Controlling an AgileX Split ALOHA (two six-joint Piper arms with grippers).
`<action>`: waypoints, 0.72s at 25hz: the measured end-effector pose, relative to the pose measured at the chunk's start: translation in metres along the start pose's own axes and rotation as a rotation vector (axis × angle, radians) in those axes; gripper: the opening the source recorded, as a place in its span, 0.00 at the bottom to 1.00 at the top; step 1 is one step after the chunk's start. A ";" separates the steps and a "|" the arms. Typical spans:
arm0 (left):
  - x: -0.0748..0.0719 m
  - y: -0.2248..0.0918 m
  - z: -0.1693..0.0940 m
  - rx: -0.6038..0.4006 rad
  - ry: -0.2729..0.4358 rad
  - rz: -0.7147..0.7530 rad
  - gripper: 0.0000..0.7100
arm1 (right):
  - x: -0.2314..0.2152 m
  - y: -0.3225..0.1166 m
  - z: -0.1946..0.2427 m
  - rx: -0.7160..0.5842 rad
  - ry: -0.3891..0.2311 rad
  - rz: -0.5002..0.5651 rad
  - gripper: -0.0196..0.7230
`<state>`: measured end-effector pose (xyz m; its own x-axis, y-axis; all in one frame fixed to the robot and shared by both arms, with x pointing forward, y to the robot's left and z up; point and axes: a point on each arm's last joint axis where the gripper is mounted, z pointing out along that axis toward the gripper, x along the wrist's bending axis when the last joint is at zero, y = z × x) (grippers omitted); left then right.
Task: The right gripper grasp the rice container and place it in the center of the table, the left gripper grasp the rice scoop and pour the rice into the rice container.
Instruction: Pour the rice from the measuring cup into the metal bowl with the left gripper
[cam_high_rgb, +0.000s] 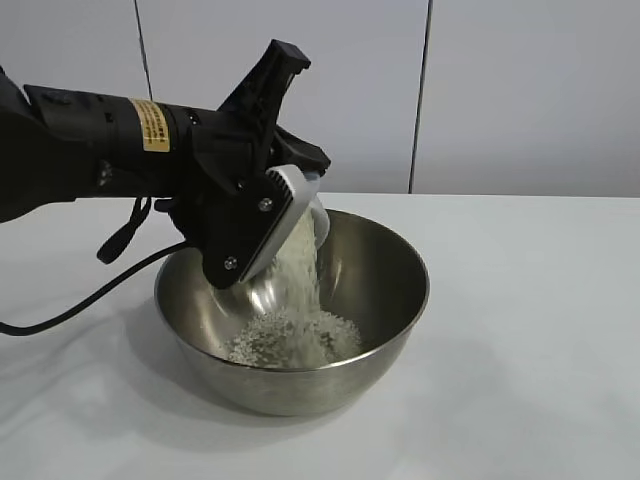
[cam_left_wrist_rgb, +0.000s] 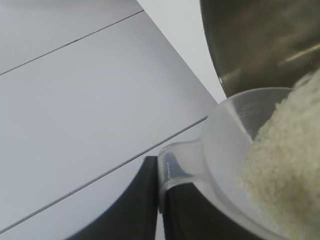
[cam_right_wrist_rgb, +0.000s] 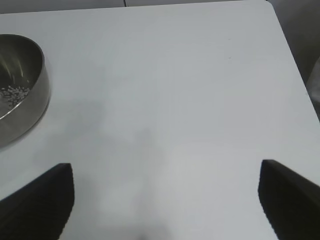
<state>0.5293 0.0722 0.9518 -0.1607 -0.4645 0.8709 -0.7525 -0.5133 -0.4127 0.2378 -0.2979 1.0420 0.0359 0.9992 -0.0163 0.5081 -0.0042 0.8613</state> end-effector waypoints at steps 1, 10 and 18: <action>0.000 0.000 0.000 0.001 0.003 -0.007 0.01 | 0.000 0.000 0.000 0.000 0.000 0.000 0.96; 0.004 0.002 0.000 -0.021 0.040 0.163 0.01 | 0.000 0.000 0.000 0.000 0.000 0.000 0.96; 0.000 0.006 0.000 -0.069 0.015 0.382 0.01 | 0.000 0.000 0.000 0.000 0.000 0.000 0.96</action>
<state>0.5244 0.0689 0.9495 -0.4468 -0.6017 0.6621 -0.6777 -0.2555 -0.6896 0.2378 -0.2979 1.0420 0.0359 0.9992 -0.0163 0.5081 -0.0042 0.8613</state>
